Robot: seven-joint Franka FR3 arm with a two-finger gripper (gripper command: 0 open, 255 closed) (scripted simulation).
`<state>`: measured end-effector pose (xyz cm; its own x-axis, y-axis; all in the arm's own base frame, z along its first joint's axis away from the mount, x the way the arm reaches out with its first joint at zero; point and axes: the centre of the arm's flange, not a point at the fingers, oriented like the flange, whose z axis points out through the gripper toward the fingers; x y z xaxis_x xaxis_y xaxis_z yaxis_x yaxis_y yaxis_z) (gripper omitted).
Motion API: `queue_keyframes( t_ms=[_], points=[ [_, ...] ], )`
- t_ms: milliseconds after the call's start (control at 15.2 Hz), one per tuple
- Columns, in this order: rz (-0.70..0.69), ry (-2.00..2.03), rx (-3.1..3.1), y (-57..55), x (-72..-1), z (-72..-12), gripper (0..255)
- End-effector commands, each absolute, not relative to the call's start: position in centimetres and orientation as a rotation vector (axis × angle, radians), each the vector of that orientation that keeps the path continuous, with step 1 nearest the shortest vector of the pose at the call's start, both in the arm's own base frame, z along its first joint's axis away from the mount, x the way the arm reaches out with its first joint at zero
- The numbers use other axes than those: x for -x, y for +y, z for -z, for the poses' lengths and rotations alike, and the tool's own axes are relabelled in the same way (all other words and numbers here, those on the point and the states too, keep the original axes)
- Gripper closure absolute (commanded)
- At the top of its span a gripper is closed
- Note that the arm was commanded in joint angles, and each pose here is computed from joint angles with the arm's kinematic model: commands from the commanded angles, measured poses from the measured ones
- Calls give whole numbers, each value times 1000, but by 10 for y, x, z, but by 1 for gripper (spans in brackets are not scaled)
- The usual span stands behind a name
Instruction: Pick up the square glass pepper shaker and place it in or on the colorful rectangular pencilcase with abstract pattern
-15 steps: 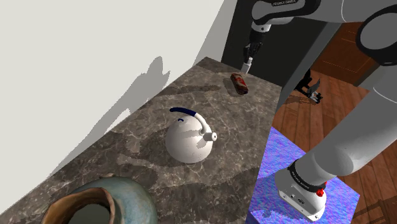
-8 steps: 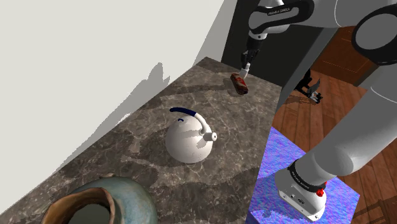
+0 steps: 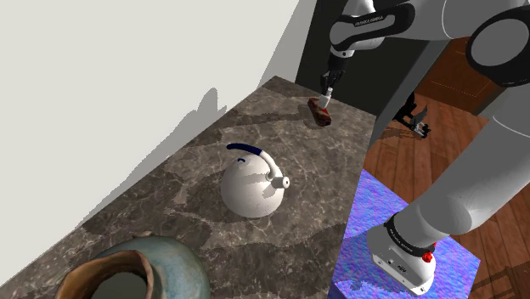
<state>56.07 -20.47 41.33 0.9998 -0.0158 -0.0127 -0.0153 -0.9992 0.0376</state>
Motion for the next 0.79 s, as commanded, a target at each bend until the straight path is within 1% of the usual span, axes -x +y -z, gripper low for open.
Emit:
queue_keyframes(
  t_ms=[0, 66, 396, 660, 726],
  points=[
    [20, -24, -3104, -205, -561, -413, 255],
    [20, -24, -3104, -205, -561, -413, 0],
    [20, -24, -3104, -205, -561, -413, 0],
    [20, -24, -3104, -203, -561, -463, 0],
    [20, -24, -3104, -203, -561, -463, 0]
  ],
)
